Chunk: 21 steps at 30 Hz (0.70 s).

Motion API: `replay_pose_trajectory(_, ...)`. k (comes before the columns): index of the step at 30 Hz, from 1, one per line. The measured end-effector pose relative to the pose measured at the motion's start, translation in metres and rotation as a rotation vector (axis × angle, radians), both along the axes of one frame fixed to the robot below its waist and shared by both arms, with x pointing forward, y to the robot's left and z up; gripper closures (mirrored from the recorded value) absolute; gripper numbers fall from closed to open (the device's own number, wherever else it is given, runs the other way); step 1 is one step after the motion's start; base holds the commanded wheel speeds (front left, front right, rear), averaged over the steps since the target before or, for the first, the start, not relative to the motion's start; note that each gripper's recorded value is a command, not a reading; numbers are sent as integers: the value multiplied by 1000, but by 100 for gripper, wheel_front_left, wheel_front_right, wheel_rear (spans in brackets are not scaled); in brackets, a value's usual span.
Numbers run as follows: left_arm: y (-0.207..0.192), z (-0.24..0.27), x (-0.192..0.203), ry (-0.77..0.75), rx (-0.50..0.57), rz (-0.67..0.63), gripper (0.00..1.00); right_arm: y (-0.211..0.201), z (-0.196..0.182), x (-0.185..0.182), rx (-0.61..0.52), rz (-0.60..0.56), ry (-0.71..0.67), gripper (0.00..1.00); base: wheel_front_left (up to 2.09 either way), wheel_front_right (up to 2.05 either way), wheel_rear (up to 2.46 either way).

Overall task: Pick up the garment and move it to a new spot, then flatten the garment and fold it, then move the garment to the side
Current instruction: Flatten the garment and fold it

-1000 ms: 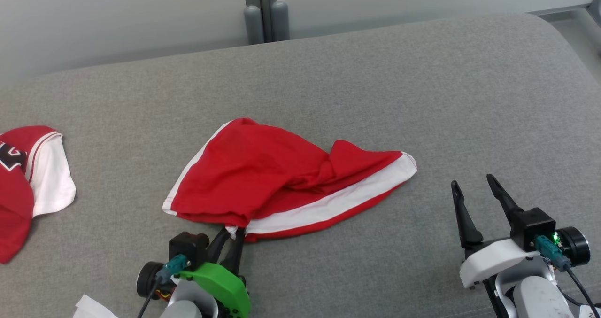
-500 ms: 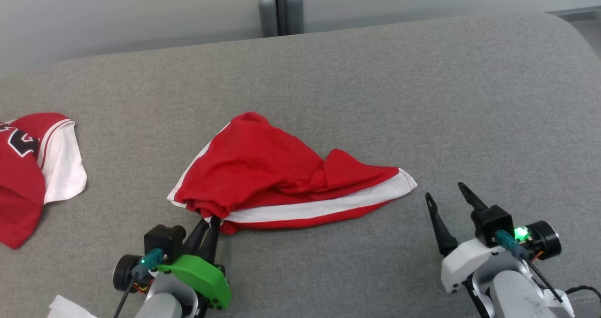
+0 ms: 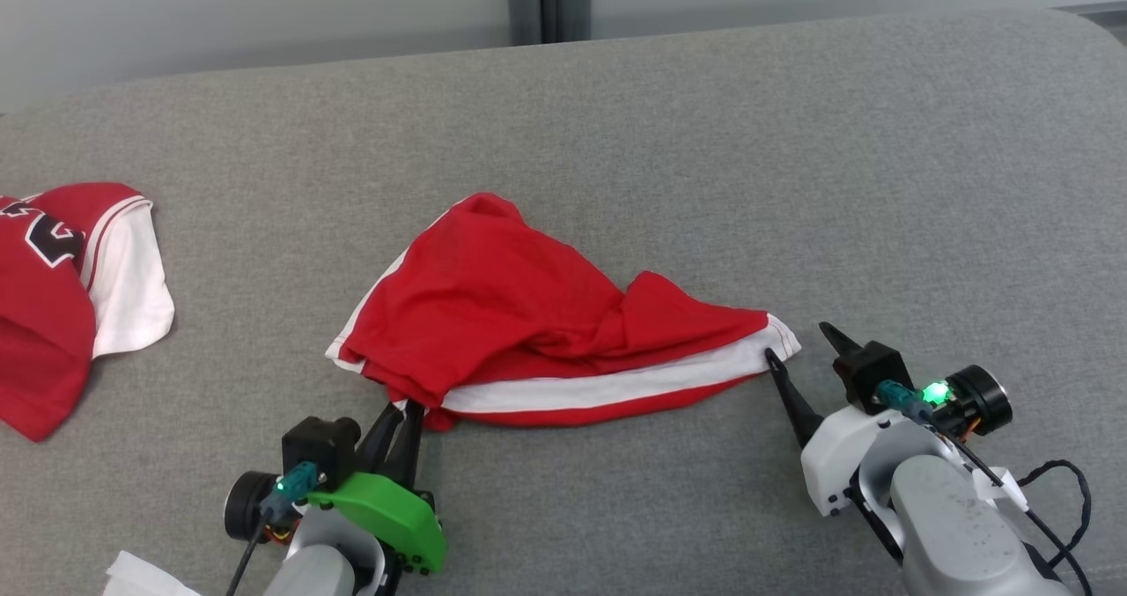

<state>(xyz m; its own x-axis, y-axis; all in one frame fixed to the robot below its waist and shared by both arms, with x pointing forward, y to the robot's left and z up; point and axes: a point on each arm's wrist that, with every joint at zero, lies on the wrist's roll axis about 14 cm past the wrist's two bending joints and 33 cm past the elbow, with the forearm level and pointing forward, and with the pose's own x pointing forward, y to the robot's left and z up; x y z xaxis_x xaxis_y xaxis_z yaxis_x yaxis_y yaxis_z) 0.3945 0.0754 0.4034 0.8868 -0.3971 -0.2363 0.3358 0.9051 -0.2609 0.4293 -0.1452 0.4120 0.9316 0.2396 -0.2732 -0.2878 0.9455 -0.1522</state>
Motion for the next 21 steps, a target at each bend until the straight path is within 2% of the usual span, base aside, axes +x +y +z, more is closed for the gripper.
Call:
replay_pose_trajectory(14,0,-5,0,12,0,5,100,25,-6,11,31,60,40,0,0,0,0)
replay_pose_trajectory(15,0,-5,0,12,-1,5,100,25,-7,11,34,61,42,7,0,0,0)
replay_pose_trajectory(16,-1,-5,0,13,-1,4,100,26,-7,11,35,64,44,44,0,0,0)
replay_pose_trajectory(17,-1,-5,0,13,-2,3,100,28,-7,10,37,68,44,55,0,0,0)
replay_pose_trajectory(18,-1,-6,1,13,-2,3,100,29,-7,10,39,73,42,71,0,0,0)
replay_pose_trajectory(19,-1,-6,1,14,-2,2,100,31,-7,10,45,77,42,74,0,0,0)
replay_pose_trajectory(20,-2,-6,1,15,-3,1,100,32,-7,10,48,79,42,95,0,0,0)
replay_pose_trajectory(21,-2,-6,1,15,-3,0,100,33,-7,10,49,82,42,100,0,0,0)
